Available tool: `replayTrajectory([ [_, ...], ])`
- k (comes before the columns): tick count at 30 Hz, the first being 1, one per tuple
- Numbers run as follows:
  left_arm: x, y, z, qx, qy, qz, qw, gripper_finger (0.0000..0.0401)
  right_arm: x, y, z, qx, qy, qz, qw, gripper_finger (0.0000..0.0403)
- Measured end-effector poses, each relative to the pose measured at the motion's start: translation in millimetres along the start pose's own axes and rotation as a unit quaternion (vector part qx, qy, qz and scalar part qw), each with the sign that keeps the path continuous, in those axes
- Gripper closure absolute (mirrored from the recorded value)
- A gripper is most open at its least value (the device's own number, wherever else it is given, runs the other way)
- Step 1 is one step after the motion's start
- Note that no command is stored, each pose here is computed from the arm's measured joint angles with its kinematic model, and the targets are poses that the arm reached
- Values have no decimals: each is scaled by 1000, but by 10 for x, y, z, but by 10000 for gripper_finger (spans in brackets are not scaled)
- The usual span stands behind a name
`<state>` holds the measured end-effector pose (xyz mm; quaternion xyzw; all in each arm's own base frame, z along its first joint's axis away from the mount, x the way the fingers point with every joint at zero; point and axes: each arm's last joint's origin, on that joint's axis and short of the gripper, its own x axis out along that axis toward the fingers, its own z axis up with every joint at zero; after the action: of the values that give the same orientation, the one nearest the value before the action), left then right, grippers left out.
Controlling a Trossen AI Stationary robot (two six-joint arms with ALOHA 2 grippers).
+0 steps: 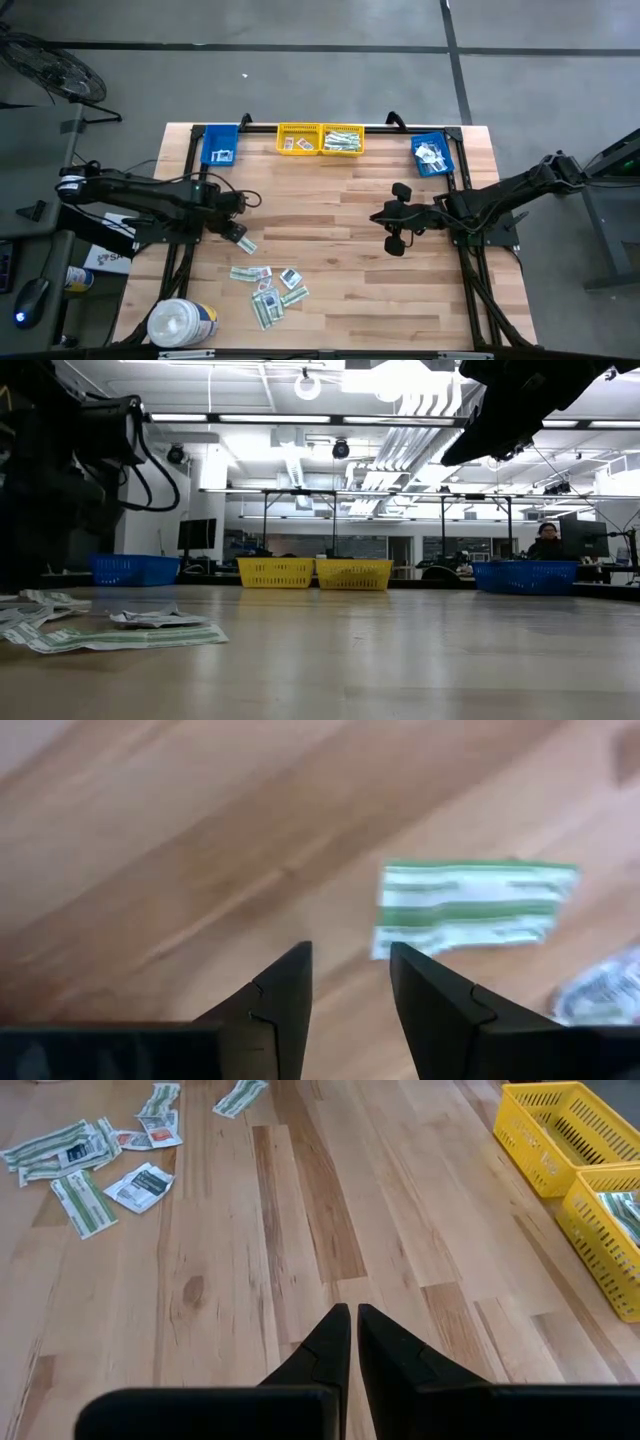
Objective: Pick & Place First Aid Supplies
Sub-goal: Put the green bandage pack into the right yellow bin
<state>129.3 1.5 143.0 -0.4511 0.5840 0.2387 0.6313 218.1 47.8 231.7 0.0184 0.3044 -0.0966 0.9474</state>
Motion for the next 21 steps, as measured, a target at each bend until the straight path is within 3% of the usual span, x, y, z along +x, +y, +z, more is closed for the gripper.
replayTrajectory([
  [8, -31, -29, 12, 14, -15, -20, 1000, 265, 0, 0, 0, 0, 0, -1, 1000, 386],
  [21, 87, 64, -23, -9, -7, -37, 999, 265, 0, -1, 1, 0, 0, -1, 1000, 386],
])
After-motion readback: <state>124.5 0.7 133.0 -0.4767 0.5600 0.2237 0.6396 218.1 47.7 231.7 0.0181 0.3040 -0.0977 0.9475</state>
